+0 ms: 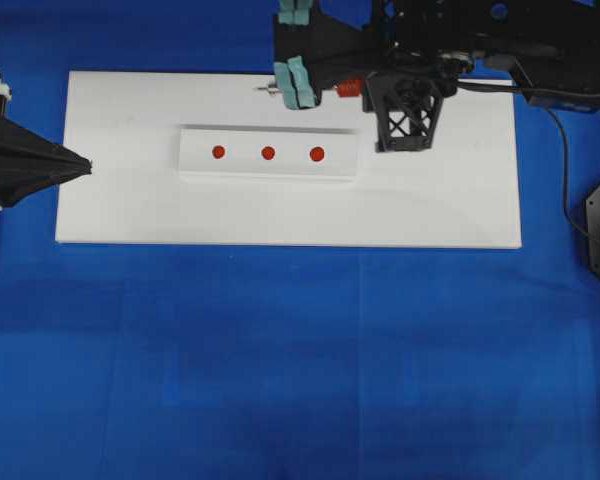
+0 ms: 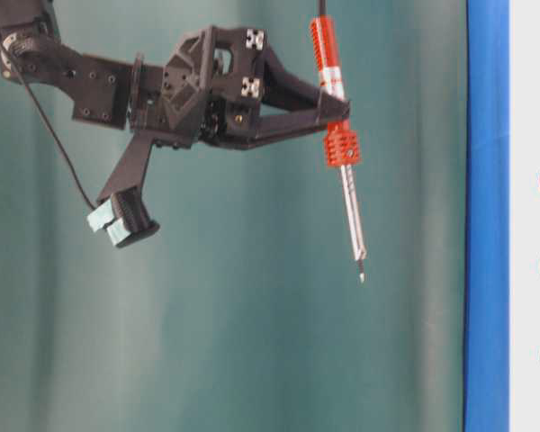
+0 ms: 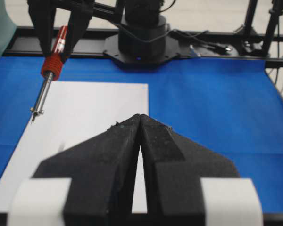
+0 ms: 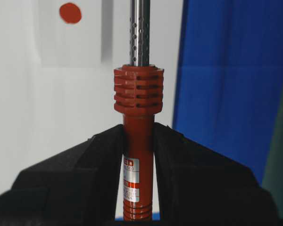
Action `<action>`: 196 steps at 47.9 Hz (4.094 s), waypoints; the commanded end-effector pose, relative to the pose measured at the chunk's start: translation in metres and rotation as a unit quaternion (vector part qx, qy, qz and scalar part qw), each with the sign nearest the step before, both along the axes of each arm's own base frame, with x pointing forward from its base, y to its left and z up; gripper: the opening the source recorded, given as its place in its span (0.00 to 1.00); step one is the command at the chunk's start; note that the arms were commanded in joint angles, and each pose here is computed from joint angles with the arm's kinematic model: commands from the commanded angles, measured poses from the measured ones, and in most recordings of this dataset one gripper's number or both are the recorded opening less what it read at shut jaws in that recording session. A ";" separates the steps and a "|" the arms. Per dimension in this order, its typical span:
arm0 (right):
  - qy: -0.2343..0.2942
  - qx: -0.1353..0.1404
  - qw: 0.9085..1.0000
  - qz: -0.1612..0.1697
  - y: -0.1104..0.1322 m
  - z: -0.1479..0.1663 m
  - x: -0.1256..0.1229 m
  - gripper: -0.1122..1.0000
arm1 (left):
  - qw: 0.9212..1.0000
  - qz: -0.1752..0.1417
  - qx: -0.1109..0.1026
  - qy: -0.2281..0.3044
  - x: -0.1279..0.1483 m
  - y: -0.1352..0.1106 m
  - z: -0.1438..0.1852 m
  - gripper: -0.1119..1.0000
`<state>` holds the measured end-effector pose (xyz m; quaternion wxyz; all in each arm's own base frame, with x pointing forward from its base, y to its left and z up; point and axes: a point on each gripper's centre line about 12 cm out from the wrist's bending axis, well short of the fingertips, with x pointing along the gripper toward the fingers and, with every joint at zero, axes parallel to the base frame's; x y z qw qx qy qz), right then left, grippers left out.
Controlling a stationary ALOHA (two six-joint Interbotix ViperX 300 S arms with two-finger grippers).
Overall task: Touch the tip of the soldering iron to the mark.
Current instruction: 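Raise the iron and move it right, lowering onto the rightmost red dot, then hold the iron tip against the rightmost red dot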
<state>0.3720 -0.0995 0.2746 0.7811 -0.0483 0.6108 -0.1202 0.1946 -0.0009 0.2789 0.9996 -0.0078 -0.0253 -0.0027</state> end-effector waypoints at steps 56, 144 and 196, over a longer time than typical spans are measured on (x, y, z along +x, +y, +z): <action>0.010 0.022 1.000 -0.013 0.017 -0.046 -0.058 0.16 | 1.000 0.000 -0.001 -0.010 0.001 0.000 0.005 0.10; 0.037 0.048 0.998 -0.013 0.017 -0.106 -0.047 0.16 | 1.000 0.000 0.000 -0.010 0.001 0.000 0.005 0.10; 0.035 0.048 0.998 -0.013 0.017 -0.105 -0.046 0.16 | 1.000 0.000 -0.001 -0.010 0.001 0.000 0.005 0.10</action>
